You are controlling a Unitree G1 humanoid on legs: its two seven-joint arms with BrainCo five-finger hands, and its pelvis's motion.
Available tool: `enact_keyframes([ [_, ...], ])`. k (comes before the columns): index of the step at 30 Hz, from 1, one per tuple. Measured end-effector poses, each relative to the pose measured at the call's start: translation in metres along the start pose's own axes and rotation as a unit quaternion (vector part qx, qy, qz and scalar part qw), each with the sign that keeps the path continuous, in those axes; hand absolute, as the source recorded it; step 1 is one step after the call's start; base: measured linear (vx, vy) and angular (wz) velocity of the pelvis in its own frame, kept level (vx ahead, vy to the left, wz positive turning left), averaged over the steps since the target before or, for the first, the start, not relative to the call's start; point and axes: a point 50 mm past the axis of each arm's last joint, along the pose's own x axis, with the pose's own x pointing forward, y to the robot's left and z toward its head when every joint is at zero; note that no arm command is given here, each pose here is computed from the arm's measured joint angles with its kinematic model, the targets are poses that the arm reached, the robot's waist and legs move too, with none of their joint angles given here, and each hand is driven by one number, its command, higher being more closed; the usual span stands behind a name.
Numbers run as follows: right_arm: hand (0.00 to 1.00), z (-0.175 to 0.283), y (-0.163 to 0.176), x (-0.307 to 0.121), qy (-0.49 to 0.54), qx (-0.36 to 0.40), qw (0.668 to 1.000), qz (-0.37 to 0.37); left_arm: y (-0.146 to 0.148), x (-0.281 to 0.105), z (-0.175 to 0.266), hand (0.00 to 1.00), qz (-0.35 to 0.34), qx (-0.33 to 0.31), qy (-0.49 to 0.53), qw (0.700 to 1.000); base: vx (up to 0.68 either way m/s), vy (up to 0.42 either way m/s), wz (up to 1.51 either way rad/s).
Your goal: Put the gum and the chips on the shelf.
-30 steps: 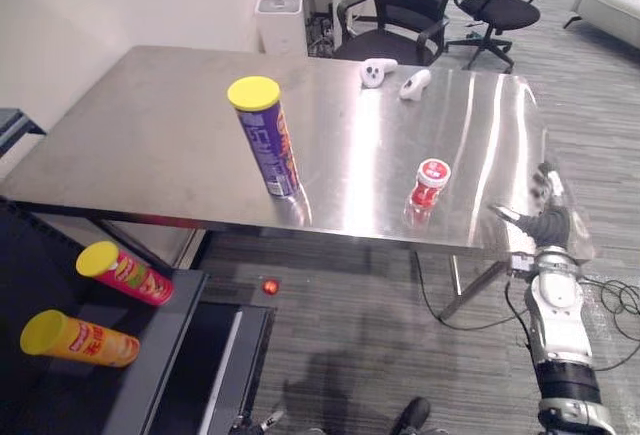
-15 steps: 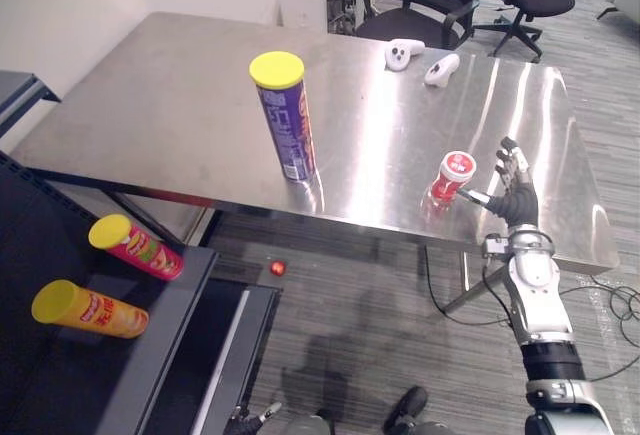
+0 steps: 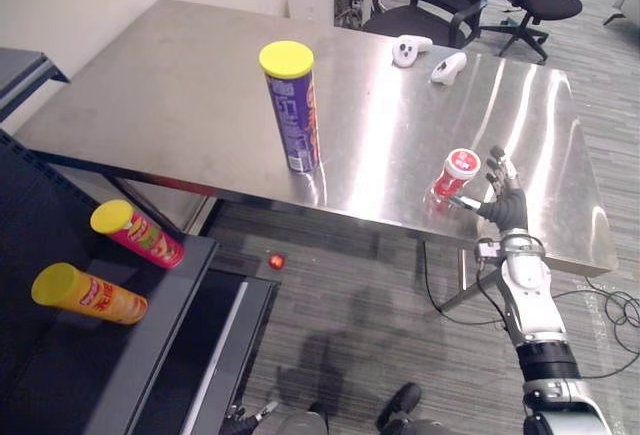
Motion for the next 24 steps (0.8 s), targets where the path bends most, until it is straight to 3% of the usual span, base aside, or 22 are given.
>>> enact_keyframes([
  [24,0.00,0.002,0.000,0.015,0.004,0.005,1.000,-0.021,0.001,0.000,0.001,0.00,0.010,-0.001,-0.003,1.000,0.00,0.000,0.00],
])
